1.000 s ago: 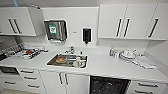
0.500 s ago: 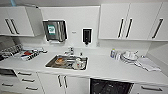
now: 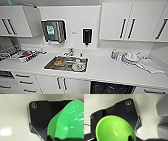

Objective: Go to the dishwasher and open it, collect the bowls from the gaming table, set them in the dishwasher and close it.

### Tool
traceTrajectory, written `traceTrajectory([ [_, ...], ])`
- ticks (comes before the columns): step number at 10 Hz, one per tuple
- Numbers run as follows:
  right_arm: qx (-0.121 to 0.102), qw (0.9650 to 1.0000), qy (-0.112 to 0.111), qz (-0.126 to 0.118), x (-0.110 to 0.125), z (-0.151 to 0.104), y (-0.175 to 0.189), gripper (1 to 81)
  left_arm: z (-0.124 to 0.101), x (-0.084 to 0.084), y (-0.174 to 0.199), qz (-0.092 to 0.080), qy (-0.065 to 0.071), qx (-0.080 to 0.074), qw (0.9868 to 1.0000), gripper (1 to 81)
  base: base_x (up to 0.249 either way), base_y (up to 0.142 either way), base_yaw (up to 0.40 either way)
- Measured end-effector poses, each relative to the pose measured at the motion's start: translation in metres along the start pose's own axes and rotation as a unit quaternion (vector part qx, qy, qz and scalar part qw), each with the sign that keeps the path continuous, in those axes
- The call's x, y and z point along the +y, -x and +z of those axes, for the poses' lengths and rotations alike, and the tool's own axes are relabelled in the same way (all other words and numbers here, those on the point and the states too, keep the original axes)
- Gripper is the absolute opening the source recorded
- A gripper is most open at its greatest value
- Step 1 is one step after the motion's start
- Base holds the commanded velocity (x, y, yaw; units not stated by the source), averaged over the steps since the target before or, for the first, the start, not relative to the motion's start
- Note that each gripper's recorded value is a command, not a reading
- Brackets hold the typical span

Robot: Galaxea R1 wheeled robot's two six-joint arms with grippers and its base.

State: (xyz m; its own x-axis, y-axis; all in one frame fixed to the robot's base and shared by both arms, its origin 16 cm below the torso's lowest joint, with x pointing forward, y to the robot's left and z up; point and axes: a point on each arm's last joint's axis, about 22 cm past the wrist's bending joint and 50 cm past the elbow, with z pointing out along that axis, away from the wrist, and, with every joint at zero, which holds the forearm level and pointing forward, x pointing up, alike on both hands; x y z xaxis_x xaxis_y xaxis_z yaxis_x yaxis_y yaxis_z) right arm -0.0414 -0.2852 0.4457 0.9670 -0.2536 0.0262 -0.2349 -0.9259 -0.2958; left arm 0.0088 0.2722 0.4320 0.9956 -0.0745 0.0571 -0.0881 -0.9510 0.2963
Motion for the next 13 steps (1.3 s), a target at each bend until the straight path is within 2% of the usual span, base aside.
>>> traceTrajectory([
  [3,-0.001,1.0,0.0,0.0,0.0,0.0,0.001,1.0,0.0,0.0,0.001,0.0,0.0,0.0,1.0,1.0,0.051,0.0,0.0],
  [6,0.004,1.0,0.0,-0.001,-0.001,0.001,-0.007,1.0,0.0,0.0,-0.009,0.001,0.001,0.006,1.0,1.0,0.0,-0.022,0.0],
  [10,-0.001,1.0,0.0,0.0,0.0,0.0,0.0,1.0,0.0,0.002,0.002,-0.001,0.001,-0.001,1.0,1.0,-0.023,0.0,0.0],
  [12,0.01,0.9999,-0.001,-0.002,-0.003,0.002,-0.018,1.0,0.001,0.001,-0.021,0.002,0.002,0.013,0.9999,1.0,0.0,0.0,-0.059],
  [13,0.0,1.0,0.0,-0.001,0.0,0.0,0.001,1.0,0.001,0.003,-0.006,0.0,0.003,0.009,1.0,1.0,0.0,0.0,-0.155],
])
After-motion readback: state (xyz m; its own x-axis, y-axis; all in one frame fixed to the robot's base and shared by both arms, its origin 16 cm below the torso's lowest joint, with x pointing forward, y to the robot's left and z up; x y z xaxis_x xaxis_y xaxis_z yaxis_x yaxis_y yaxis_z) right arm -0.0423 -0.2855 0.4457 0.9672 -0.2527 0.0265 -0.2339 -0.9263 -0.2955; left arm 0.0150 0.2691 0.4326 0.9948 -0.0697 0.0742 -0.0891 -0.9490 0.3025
